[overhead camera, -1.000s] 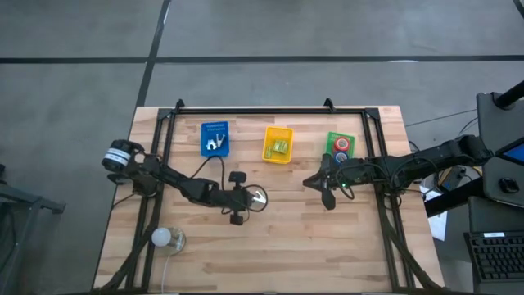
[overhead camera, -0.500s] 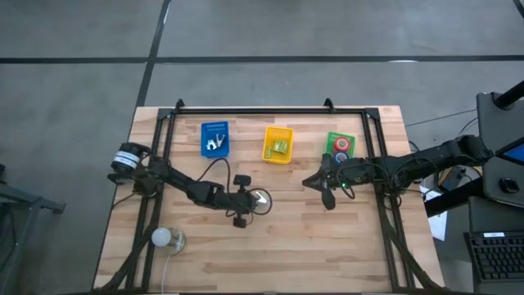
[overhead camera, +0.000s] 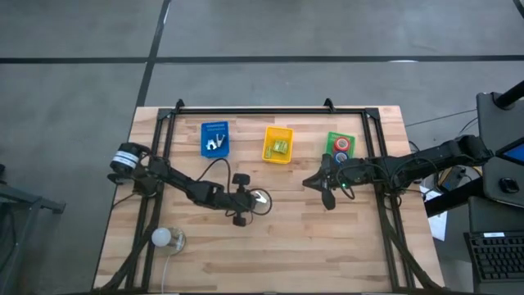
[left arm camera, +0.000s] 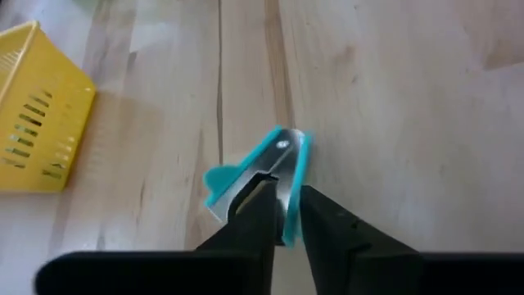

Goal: Pick and place Stapler, Stapler remover, tape
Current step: Put the light blue staple remover into the blue bin

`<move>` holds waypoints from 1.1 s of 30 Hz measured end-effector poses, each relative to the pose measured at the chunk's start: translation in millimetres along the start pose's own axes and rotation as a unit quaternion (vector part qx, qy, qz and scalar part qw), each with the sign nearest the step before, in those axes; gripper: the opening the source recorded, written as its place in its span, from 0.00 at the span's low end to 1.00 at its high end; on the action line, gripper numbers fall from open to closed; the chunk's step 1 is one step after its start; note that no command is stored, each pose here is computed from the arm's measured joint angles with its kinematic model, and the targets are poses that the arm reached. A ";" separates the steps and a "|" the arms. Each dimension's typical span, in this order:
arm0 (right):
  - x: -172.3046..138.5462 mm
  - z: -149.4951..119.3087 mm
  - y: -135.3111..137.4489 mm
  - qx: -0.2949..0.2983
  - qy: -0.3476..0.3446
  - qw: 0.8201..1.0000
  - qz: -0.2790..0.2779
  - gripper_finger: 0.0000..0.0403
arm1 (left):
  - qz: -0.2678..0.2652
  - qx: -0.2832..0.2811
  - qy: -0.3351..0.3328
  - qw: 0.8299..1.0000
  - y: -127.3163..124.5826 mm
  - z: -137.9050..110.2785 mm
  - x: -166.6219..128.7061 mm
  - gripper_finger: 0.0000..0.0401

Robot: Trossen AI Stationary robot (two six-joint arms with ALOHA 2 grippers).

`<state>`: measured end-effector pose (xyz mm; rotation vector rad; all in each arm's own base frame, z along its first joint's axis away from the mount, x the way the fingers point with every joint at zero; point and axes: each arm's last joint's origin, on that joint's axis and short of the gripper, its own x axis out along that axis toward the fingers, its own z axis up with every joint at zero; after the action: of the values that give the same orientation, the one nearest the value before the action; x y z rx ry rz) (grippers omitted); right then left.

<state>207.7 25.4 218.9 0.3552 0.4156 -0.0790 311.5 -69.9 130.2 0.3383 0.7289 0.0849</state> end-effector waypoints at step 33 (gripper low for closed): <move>0.1 -1.1 -0.4 0.000 0.002 1.000 0.000 0.08 | 0.373 -0.149 -0.001 0.916 77.5 -11.8 -108.2 0.03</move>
<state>207.4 25.5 217.8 0.3551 0.4198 -0.0784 226.2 -14.5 216.8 0.3078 0.5390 0.9117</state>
